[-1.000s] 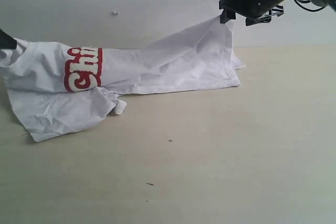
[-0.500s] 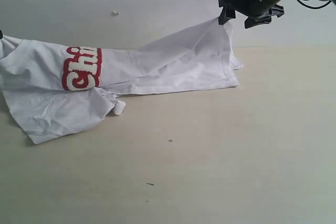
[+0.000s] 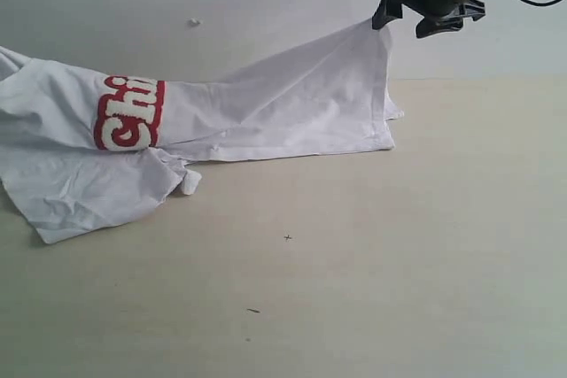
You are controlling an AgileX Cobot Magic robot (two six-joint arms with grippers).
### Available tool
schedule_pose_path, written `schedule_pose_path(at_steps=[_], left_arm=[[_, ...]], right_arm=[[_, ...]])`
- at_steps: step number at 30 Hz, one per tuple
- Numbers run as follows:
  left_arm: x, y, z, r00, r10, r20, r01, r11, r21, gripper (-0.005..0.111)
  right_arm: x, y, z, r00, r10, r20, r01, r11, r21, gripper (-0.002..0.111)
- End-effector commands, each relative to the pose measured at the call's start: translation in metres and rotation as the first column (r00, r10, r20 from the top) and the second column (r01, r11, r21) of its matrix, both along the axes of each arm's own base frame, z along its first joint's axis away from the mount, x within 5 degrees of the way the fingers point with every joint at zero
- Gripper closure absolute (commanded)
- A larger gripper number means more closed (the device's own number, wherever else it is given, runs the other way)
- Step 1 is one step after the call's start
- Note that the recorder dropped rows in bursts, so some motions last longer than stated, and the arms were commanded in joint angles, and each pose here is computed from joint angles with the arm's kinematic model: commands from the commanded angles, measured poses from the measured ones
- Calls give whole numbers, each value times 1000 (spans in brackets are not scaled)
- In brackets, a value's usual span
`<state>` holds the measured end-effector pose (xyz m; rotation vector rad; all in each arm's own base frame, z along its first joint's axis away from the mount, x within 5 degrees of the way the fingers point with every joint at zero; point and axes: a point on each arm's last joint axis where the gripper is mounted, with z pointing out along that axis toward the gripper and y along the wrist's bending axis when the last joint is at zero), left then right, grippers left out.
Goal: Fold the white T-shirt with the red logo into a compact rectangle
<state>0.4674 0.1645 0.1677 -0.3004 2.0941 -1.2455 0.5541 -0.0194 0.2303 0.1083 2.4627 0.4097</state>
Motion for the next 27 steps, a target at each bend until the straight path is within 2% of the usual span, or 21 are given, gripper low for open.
schedule_pose_path(at_steps=[1, 7, 10, 14, 18, 21, 23, 27], left_arm=[[1, -5, 4, 1000, -27, 12, 27, 999, 23, 3], [1, 3, 8, 999, 9, 50, -8, 1000, -9, 3], [1, 11, 15, 993, 64, 103, -57, 996, -69, 3], [-1, 14, 12, 996, 70, 55, -65, 995, -80, 3], [0, 11, 2, 997, 73, -34, -77, 990, -122, 3], [2, 5, 4, 997, 65, -44, -70, 988, -135, 3], [5, -4, 6, 998, 48, -43, -53, 989, -136, 3], [9, -17, 4, 998, 20, -58, -28, 990, -139, 3]], right_arm=[[-4, -2, 21, 999, -1, 48, 1, 1000, 2, 34], [-7, -22, 46, 989, -75, 128, 89, 990, -107, 34], [-8, -28, 46, 988, -88, 126, 108, 981, -161, 34], [-7, -29, 42, 990, -88, 114, 108, 978, -177, 34], [-8, -26, 42, 991, -84, 107, 99, 985, -142, 34], [-9, -25, 41, 993, -80, 88, 92, 986, -138, 34], [-10, -21, 41, 995, -63, 73, 69, 994, -90, 34], [-13, 0, 46, 992, 87, 91, -93, 994, 65, 38]])
